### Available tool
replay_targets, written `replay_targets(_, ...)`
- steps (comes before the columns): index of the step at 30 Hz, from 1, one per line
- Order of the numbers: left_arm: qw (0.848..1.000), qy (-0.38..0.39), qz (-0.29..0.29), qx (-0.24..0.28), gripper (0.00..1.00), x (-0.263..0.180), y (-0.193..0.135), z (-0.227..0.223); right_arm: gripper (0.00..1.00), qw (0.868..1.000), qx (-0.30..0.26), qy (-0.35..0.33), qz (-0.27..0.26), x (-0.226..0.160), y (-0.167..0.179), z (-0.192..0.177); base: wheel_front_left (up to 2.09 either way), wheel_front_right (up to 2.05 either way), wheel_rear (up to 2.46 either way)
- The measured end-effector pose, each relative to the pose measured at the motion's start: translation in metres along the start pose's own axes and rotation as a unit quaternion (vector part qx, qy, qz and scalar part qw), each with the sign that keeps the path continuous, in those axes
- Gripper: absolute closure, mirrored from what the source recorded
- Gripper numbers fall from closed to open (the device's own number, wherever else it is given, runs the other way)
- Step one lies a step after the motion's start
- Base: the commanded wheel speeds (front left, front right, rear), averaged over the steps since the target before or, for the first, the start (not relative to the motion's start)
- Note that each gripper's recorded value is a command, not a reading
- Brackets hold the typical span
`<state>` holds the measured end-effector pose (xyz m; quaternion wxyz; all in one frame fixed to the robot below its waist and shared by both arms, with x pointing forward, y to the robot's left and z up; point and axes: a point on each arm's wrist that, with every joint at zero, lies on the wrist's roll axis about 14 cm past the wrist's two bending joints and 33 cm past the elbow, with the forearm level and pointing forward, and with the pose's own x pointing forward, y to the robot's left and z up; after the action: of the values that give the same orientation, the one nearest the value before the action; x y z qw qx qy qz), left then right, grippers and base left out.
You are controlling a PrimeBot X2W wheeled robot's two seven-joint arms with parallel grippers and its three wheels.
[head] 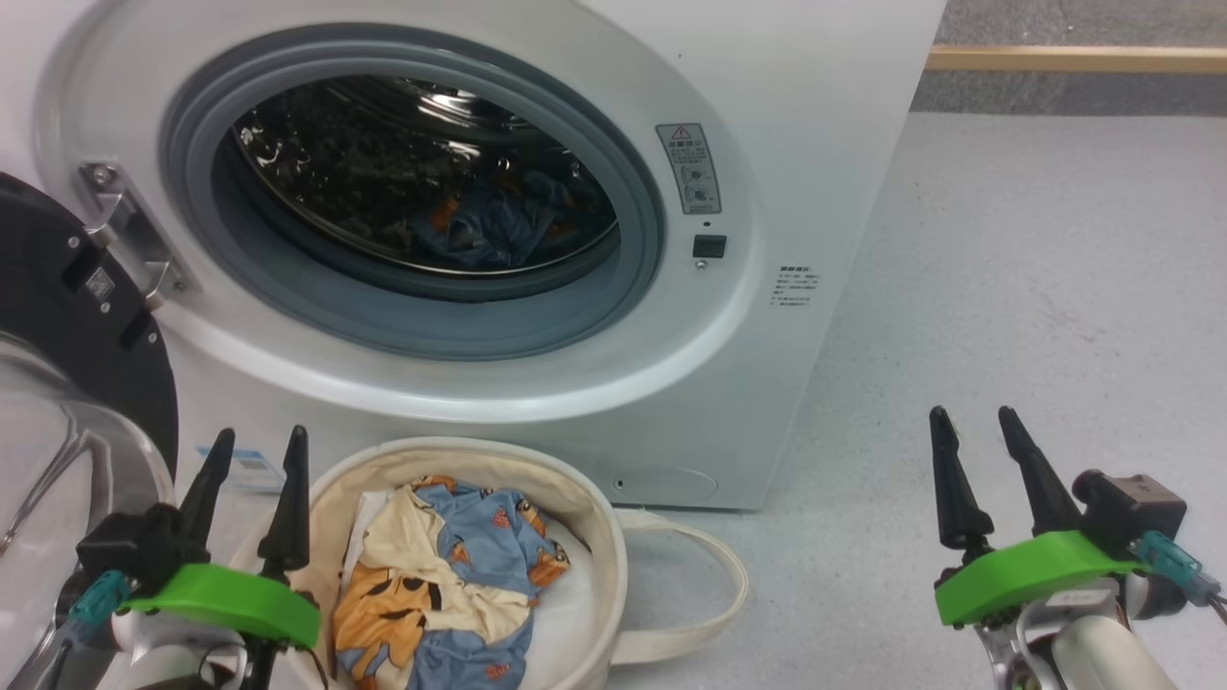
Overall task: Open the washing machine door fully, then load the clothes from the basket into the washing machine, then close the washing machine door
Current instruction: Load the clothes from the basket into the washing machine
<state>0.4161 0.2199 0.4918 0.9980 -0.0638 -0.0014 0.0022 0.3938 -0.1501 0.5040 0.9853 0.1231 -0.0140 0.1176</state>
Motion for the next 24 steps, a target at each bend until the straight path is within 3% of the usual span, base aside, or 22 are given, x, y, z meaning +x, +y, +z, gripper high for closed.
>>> replay_targets(15,0.994,0.105,0.003,-0.026,0.0,0.006,-0.012,-0.071,0.0,1.0,0.005,0.022,0.005,0.017,-0.001,-0.018,0.0,0.0,0.0)
replay_targets(24,0.976,0.21,-0.01,-0.051,0.0,0.007,-0.031,-0.136,0.0,0.999,-0.002,0.04,0.014,0.034,-0.004,-0.031,0.0,0.0,0.0)
